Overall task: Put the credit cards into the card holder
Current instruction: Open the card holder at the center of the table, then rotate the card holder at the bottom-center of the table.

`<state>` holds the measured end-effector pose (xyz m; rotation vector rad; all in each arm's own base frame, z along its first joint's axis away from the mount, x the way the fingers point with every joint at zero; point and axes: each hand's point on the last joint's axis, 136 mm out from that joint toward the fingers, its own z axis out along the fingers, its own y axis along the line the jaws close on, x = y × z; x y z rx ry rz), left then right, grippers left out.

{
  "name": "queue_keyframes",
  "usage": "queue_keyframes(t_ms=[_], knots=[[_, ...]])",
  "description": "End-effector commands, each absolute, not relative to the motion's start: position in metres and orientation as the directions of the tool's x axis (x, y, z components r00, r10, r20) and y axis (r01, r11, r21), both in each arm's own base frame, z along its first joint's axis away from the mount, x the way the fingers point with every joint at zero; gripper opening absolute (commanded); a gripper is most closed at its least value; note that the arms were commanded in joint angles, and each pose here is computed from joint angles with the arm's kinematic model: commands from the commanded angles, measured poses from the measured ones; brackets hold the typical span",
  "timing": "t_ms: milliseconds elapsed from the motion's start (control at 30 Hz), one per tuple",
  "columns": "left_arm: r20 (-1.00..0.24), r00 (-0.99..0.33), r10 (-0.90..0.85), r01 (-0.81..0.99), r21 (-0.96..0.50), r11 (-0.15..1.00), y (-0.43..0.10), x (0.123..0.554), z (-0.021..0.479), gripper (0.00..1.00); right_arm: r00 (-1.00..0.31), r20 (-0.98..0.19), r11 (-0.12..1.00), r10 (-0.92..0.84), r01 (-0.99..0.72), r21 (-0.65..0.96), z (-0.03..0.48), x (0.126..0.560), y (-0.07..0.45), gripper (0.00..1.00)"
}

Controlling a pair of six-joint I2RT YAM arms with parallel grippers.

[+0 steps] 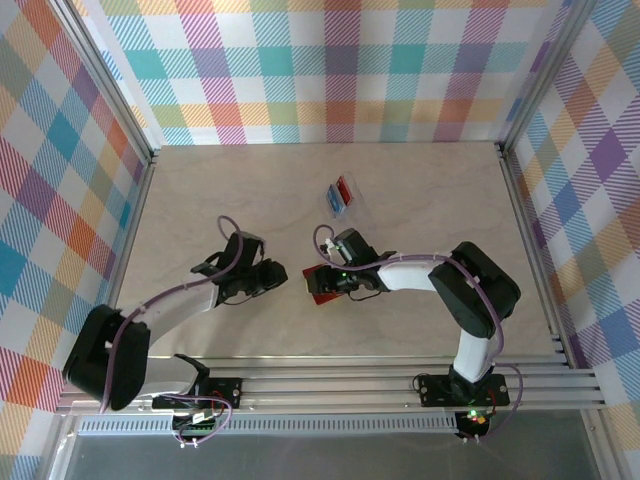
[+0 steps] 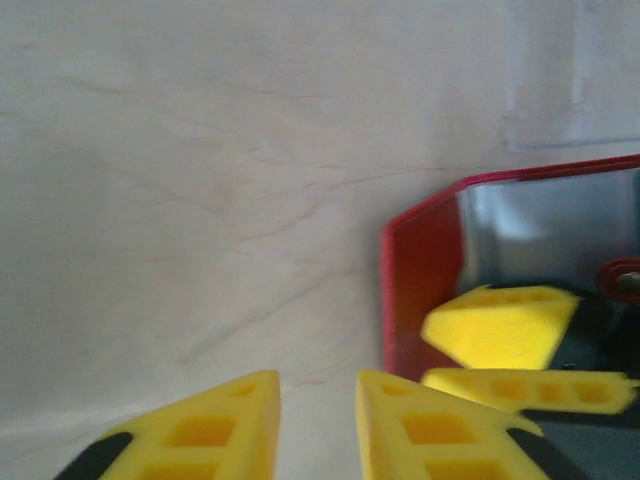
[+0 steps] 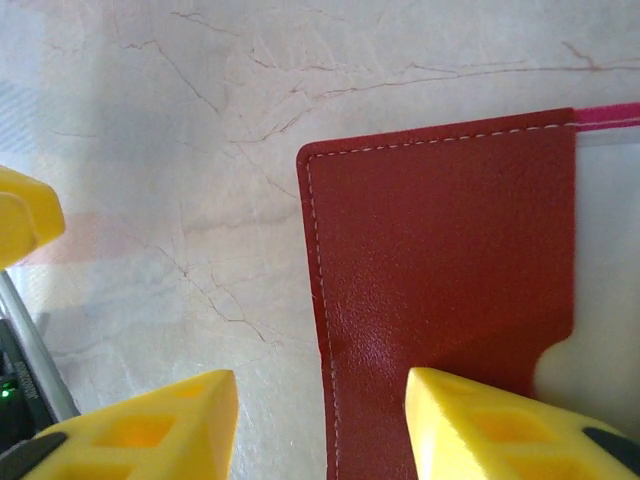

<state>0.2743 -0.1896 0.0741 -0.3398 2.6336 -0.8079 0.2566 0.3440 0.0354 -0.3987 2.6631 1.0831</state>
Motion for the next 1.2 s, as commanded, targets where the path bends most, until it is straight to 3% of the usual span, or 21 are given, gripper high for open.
queue_keyframes(t_ms=[0, 200, 333, 567, 800, 1167], knots=[[-0.283, -0.912, -0.297, -0.053, -0.636, 0.769, -0.221, 0.292, 0.09, 0.19, -0.959, -0.245, 0.71, -0.142, -0.271, 0.649, 0.017, 0.249, 0.332, 0.43], [-0.242, -0.928, -0.282, -0.063, -0.643, 0.763, -0.251, 0.311, 0.074, 0.11, -0.962, -0.247, 0.713, -0.12, -0.257, 0.652, 0.017, 0.251, 0.326, 0.32], [-0.214, -0.944, -0.253, -0.063, -0.635, 0.77, -0.266, 0.316, 0.056, 0.1, -0.959, -0.258, 0.719, -0.115, -0.26, 0.645, 0.02, 0.252, 0.322, 0.3], [-0.169, -0.965, -0.2, -0.074, -0.557, 0.827, -0.264, 0.307, 0.019, 0.09, -0.952, -0.284, 0.719, -0.116, -0.277, 0.637, 0.028, 0.254, 0.322, 0.31], [-0.099, -0.986, -0.133, -0.08, -0.422, 0.903, -0.244, 0.288, -0.012, 0.08, -0.93, -0.348, 0.785, -0.115, -0.3, 0.542, 0.041, 0.263, 0.305, 0.41], [-0.115, -0.993, -0.01, 0.021, -0.267, 0.963, -0.226, 0.283, -0.023, 0.08, -0.894, -0.426, 0.939, -0.141, -0.256, 0.228, 0.043, 0.298, 0.26, 0.41]])
